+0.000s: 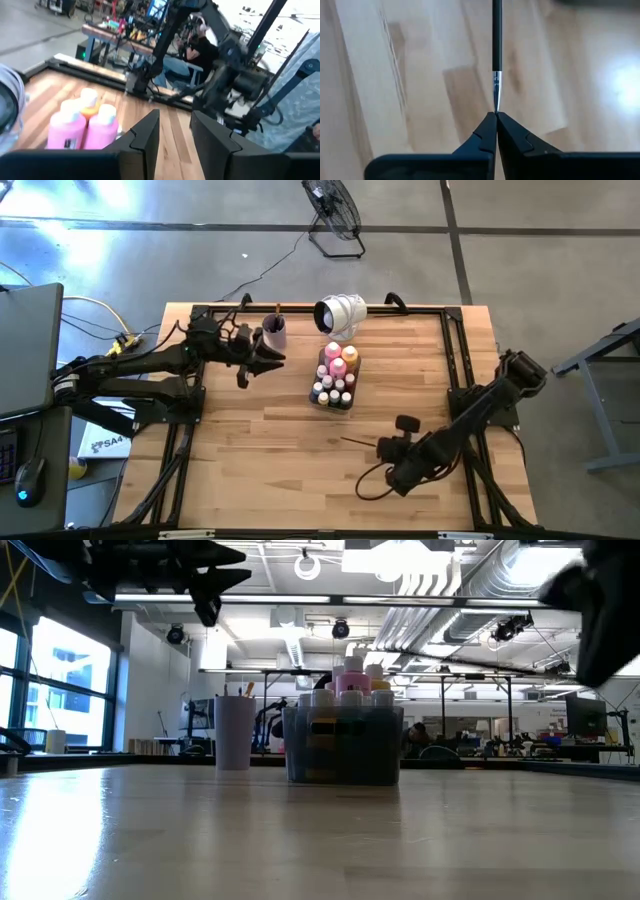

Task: Pick & Place Paint Supplies
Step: Put the silver paint brush into the violet cup

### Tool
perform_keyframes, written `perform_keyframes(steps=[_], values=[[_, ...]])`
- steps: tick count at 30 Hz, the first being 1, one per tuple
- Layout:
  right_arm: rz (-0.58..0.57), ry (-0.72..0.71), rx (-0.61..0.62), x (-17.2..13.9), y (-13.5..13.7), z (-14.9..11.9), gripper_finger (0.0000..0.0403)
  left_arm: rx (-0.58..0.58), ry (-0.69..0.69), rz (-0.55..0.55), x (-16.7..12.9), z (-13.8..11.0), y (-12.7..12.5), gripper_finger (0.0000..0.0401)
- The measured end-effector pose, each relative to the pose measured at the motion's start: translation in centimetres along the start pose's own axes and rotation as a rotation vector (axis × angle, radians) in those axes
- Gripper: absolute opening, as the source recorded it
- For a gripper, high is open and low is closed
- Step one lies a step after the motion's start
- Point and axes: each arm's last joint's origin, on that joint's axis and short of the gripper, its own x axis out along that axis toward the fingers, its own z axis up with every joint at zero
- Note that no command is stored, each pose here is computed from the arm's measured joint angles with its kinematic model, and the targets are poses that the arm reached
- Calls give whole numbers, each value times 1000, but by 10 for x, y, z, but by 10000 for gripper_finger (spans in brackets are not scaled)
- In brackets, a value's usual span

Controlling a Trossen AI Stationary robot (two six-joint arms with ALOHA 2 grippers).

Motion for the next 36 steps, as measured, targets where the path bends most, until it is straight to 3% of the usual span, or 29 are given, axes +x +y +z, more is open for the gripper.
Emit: perform_keyframes(steps=[5,11,17,27,36], values=[[-75,-72,-53,-20,0,22,3,-24,44,6,0,-4,1,111],[-170,-87,-153,-19,-2,45,3,-67,79,-31,0,-7,1,111],[-316,-110,-327,-7,-1,65,3,-245,136,-121,-1,-9,-2,111],[-611,-264,-636,2,16,99,3,-585,266,-209,-1,-14,-8,111],[-812,-426,-827,-7,29,137,3,-703,409,-291,10,-30,-41,111]])
